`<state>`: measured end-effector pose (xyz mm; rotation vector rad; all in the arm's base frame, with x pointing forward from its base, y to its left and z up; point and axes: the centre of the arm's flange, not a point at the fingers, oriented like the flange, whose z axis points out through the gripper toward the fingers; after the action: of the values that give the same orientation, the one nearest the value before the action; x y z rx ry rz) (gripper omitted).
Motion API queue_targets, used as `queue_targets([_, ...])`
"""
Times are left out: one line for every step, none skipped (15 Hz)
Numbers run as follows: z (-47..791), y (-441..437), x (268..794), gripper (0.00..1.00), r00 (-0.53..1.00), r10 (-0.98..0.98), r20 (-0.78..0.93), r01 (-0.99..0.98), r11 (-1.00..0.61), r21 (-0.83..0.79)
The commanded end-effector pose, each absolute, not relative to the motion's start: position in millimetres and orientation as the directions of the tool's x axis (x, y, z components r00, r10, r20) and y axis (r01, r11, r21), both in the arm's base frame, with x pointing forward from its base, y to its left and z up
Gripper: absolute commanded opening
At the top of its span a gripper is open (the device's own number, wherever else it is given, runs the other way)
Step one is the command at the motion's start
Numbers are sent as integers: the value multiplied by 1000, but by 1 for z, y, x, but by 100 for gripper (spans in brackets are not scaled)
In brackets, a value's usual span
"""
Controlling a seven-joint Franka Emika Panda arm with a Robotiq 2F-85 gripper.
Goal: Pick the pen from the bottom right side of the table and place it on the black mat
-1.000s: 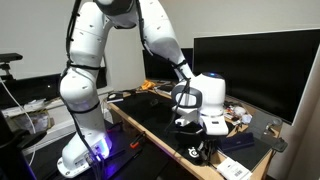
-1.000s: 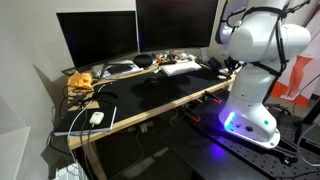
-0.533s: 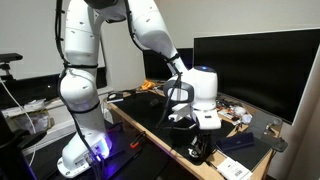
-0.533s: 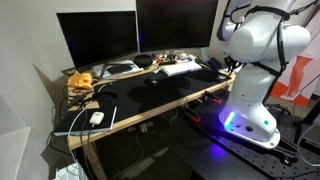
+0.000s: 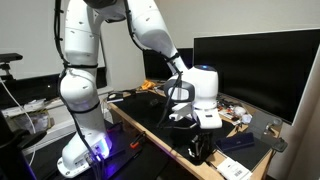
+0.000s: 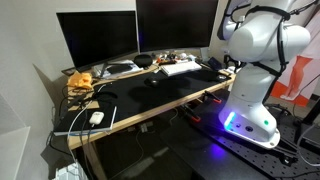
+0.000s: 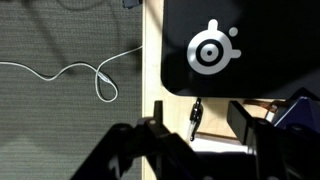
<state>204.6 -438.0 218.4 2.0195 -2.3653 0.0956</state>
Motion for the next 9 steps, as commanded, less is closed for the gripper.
queue_targets([219,-445,213,85,-183,-981,57,-983,182,-16])
queue_targets([218,-448,215,81,-190,-980,57,-982,190,-11])
queue_targets([216,-452,218,73,-202,-978,59,-979,202,-5])
queue_targets([214,-455,221,66,-209,-976,60,-978,209,0])
queue_targets([211,-459,224,64,-221,-973,64,-975,222,5])
queue_targets([209,-462,228,65,-229,-971,67,-973,231,12])
queue_targets([205,-465,232,69,-237,-969,71,-971,239,18])
queue_targets([203,-467,235,71,-246,-966,75,-968,249,25])
queue_targets([201,-469,238,74,-254,-964,78,-966,257,34])
